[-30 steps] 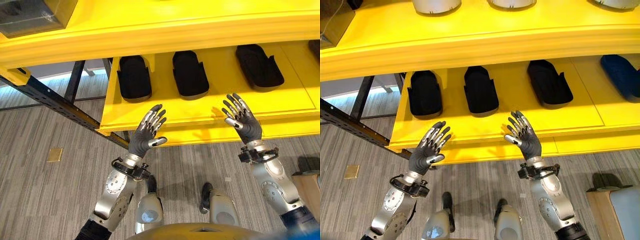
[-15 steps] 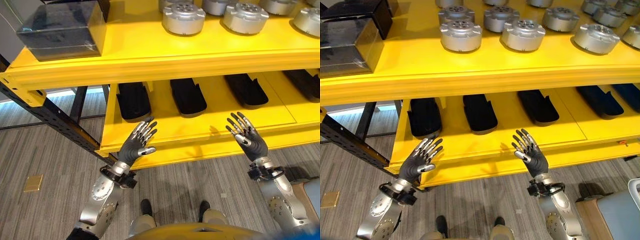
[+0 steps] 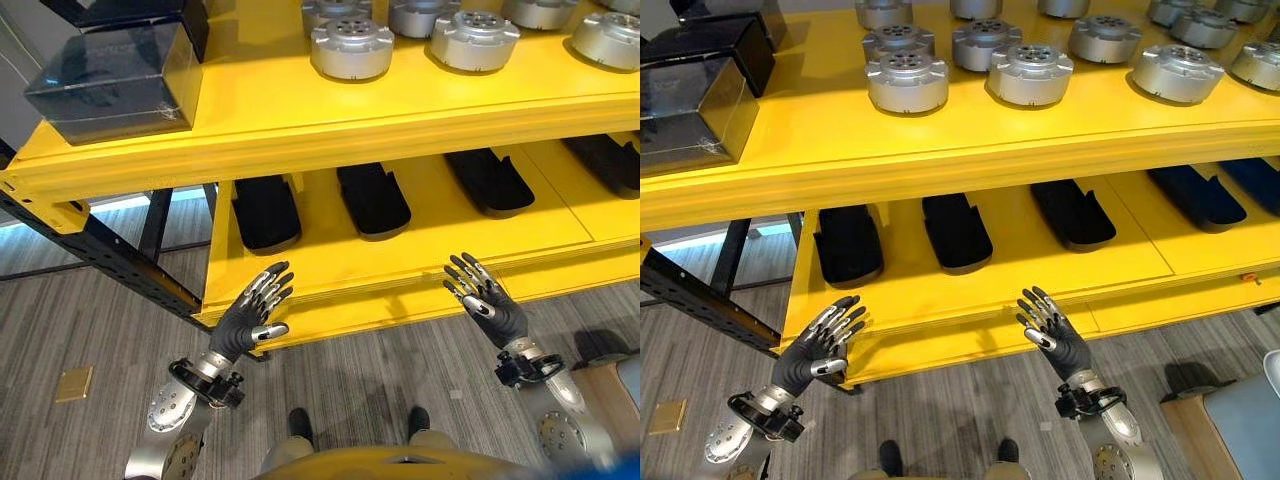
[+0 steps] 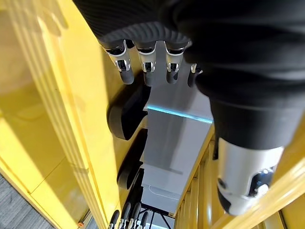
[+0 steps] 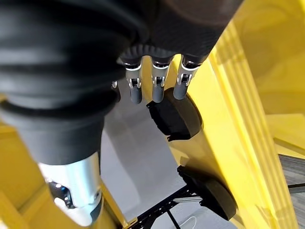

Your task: Move parts from the plastic box to the shelf.

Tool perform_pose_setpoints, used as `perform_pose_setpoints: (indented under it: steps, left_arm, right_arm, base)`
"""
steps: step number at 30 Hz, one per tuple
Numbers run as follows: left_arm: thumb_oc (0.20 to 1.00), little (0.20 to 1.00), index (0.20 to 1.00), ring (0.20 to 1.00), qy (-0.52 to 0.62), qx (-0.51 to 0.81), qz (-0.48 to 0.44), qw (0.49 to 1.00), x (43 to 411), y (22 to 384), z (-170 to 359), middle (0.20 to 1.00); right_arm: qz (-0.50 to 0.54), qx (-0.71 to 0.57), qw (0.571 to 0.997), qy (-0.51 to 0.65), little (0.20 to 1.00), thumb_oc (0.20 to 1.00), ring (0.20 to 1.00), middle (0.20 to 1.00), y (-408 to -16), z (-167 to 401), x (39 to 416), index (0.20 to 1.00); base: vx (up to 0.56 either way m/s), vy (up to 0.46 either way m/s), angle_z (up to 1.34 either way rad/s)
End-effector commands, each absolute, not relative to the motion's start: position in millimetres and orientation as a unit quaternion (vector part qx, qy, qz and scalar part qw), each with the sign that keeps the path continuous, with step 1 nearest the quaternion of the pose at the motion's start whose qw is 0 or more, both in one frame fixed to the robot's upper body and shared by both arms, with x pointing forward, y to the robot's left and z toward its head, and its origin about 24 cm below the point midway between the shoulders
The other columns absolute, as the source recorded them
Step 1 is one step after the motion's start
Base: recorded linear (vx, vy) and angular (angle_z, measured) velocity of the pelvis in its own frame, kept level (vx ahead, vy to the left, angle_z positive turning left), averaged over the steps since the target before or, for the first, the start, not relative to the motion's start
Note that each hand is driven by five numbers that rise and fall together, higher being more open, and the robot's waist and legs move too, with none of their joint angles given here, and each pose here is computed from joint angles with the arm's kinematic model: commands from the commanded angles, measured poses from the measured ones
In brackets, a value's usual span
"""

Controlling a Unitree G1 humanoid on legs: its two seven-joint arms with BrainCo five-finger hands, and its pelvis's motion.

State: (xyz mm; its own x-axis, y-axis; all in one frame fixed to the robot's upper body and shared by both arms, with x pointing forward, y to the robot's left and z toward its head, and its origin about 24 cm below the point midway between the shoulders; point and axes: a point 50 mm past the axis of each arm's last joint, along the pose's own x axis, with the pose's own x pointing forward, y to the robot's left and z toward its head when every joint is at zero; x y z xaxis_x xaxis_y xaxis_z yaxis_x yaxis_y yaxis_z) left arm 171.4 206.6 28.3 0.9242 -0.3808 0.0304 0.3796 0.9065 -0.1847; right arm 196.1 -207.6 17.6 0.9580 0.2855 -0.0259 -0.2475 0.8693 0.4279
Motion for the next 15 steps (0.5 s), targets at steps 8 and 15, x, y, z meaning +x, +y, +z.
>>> perform_pose_setpoints:
  steps: [8,15]
  left_arm:
    - [1.000,1.000,1.000,1.000,-0.048,-0.082,-0.218,0.971,188,208,52,1.000]
    - [1.000,1.000,1.000,1.000,-0.024,-0.107,-0.210,0.972,181,202,45,1.000]
  right_arm:
    - [0.289,0.133,0.944,-0.084,1.000,1.000,1.000,1.000,-187,78,214,1.000]
    - [0.419,0.099,0.893,-0.130,1.000,1.000,1.000,1.000,-134,114,222,1.000]
  base:
    - [0.00,0.000,0.00]
    - [-0.01,0.003,0.03]
